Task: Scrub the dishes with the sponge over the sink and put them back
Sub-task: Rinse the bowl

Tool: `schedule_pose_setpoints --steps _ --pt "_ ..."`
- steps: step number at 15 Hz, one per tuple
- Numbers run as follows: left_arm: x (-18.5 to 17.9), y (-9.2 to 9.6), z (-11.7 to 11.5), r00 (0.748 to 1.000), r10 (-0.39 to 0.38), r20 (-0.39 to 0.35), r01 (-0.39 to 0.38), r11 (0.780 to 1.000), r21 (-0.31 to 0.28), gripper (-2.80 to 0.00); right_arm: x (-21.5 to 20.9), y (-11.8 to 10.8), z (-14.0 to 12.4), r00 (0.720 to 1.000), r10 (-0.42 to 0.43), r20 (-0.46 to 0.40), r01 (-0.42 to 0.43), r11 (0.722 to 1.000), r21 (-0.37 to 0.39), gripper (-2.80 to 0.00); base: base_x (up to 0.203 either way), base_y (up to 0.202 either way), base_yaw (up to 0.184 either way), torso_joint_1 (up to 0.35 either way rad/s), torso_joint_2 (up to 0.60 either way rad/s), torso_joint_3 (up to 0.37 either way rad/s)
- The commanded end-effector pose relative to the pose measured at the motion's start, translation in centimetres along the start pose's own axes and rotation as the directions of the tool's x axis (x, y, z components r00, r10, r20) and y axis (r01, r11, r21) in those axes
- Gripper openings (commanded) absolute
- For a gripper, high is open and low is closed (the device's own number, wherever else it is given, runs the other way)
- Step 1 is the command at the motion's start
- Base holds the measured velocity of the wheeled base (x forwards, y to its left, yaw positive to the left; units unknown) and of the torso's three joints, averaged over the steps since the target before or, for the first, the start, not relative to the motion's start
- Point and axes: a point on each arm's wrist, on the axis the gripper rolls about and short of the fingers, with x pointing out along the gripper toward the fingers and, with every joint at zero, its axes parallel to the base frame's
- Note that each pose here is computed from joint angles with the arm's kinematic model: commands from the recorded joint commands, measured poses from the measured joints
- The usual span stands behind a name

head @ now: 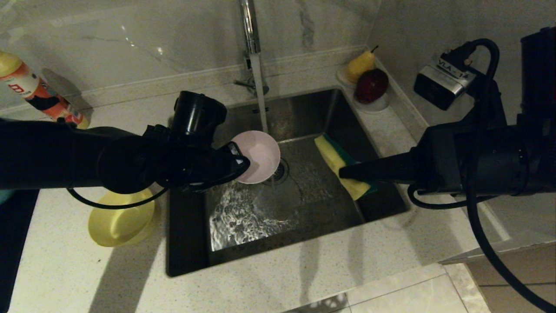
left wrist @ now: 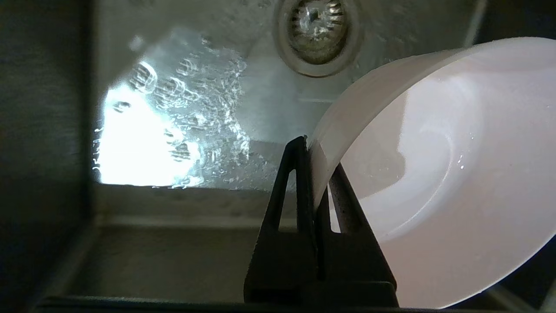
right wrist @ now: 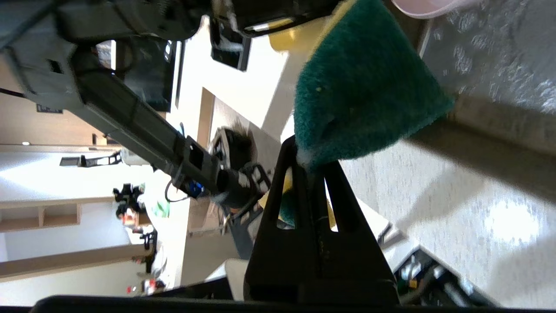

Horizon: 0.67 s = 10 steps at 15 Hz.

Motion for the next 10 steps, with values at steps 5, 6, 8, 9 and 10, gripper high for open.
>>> schedule_pose_setpoints --steps 5,6,8,9,10 --pt "3.0 -1.0 -0.1 1.000 0.009 -0.012 -0.010 0.999 -0.039 -2.80 -0.5 -0.1 -0.7 1.000 -0.003 0.000 0.003 1.000 0.007 -2.80 0.000 0.000 0.000 0.000 0.00 0.000" --pt "3.3 -1.2 -0.1 1.000 0.009 -0.012 -0.009 0.999 -0.042 -2.80 -0.7 -0.3 -0.6 1.000 -0.008 0.004 0.008 1.000 0.007 -2.80 0.000 0.000 0.000 0.000 0.00 0.000" --pt "3.0 -1.3 0.2 1.000 -0.001 -0.001 0.001 0.999 -0.047 -2.80 -0.7 -0.3 -0.5 1.000 -0.010 0.008 0.010 1.000 0.007 -2.80 0.000 0.000 0.000 0.000 0.00 0.000" --pt "3.1 -1.4 0.5 1.000 -0.003 0.006 0.004 0.999 -0.052 -2.80 -0.7 -0.3 -0.5 1.000 -0.010 0.008 0.010 1.000 0.005 -2.80 0.000 0.000 0.000 0.000 0.00 0.000" --pt "3.0 -1.4 0.7 1.000 -0.004 0.011 0.005 0.998 -0.055 -2.80 -0.7 -0.3 -0.5 1.000 -0.008 0.008 0.008 1.000 0.005 -2.80 0.000 0.000 0.000 0.000 0.00 0.000"
